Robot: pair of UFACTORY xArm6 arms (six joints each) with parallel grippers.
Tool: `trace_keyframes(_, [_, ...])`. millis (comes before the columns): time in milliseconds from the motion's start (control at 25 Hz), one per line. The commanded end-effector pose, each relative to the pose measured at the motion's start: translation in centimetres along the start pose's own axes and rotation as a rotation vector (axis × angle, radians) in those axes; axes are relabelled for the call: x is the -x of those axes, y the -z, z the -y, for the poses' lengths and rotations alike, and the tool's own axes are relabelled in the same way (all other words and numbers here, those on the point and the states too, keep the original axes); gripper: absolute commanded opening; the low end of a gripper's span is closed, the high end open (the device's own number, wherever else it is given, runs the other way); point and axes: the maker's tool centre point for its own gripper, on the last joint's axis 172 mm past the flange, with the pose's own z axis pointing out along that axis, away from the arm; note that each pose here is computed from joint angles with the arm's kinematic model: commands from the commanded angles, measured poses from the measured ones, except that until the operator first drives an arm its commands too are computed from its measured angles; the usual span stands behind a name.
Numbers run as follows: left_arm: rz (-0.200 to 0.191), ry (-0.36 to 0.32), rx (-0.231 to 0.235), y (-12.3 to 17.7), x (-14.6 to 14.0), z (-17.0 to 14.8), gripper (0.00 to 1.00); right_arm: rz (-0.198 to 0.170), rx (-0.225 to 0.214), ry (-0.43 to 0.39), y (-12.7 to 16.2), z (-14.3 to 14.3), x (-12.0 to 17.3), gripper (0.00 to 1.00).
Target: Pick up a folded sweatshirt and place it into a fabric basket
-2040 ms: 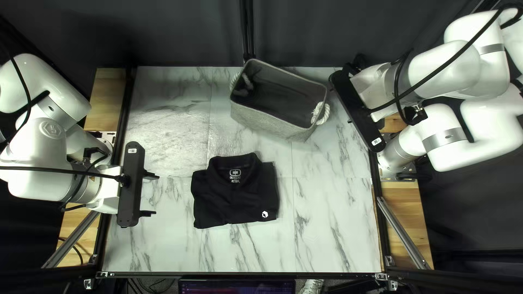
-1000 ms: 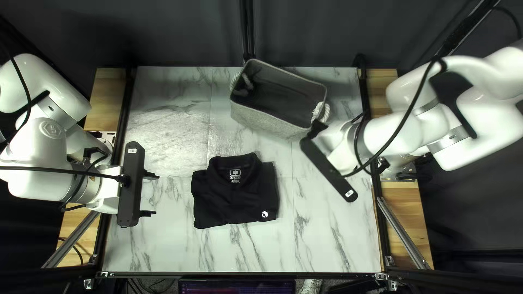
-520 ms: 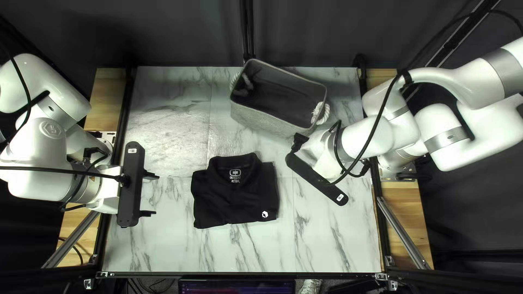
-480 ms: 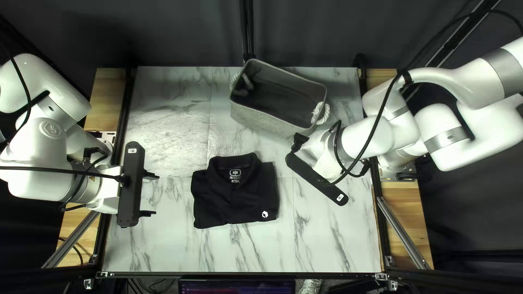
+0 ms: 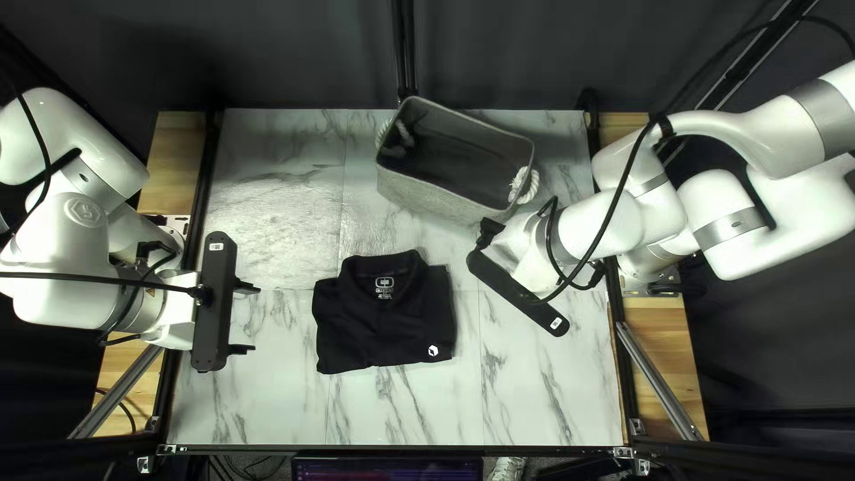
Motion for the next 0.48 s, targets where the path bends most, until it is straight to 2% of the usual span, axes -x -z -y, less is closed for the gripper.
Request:
trace_keyframes(40, [0.0,0.0,0.0,0.0,0.0,0.0,1.0,0.008,-0.008,0.006,-2.0,-0.1,0.1,1.0])
trace_keyframes(240, [0.0,0.0,0.0,0.0,0.0,0.0,1.0,0.012,-0.006,0.052,-4.1,-0.9,-1.2,1.0])
trace_keyframes(480, [0.0,0.0,0.0,0.0,0.0,0.0,1.0,-0.008,-0.004,0.211,-7.2,-1.4,-2.8,1.0])
